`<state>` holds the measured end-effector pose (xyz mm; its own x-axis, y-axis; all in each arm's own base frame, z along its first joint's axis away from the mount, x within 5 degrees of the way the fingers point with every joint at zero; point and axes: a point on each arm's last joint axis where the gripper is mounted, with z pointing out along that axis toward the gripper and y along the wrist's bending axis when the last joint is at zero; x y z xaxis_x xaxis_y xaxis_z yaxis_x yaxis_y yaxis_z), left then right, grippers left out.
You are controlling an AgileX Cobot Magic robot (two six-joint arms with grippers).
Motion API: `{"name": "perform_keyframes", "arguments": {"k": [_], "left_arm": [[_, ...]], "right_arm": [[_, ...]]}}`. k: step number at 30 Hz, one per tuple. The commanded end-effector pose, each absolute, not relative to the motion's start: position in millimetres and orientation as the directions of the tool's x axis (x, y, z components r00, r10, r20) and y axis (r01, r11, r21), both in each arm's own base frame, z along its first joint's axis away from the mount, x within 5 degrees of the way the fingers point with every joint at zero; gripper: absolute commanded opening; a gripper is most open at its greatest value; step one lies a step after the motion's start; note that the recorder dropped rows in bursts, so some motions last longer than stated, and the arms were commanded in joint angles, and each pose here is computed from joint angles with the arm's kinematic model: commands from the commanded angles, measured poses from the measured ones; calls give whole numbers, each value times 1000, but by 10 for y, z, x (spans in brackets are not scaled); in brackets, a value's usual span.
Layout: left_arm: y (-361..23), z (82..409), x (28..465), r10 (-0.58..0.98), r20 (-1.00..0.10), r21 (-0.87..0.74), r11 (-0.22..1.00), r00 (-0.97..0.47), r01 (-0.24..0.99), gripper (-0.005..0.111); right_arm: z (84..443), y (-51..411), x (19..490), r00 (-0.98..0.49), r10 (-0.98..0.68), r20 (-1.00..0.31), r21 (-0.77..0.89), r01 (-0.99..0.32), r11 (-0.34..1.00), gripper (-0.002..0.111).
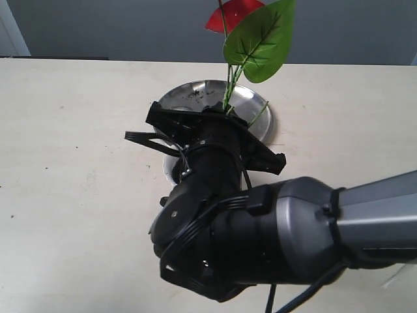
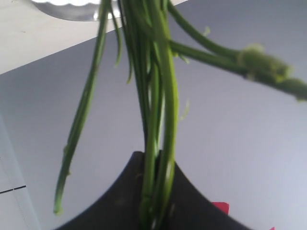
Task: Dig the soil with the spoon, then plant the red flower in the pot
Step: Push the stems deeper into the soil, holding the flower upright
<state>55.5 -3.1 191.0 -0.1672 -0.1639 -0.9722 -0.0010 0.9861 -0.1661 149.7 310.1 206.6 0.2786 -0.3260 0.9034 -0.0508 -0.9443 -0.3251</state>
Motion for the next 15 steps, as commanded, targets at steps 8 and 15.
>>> {"name": "perform_keyframes", "arguments": {"k": [8,15], "left_arm": [[-27,1918,554,-164,-975,-166,986,-150,-3,0],[-27,1918,554,-164,-975,-166,986,-150,-3,0]], "right_arm": [[1980,3092,1453,357,-329,874,-317,-94,-944,1],[1968,3082,1449,370,-290,883,-276,-93,-957,1]]}}
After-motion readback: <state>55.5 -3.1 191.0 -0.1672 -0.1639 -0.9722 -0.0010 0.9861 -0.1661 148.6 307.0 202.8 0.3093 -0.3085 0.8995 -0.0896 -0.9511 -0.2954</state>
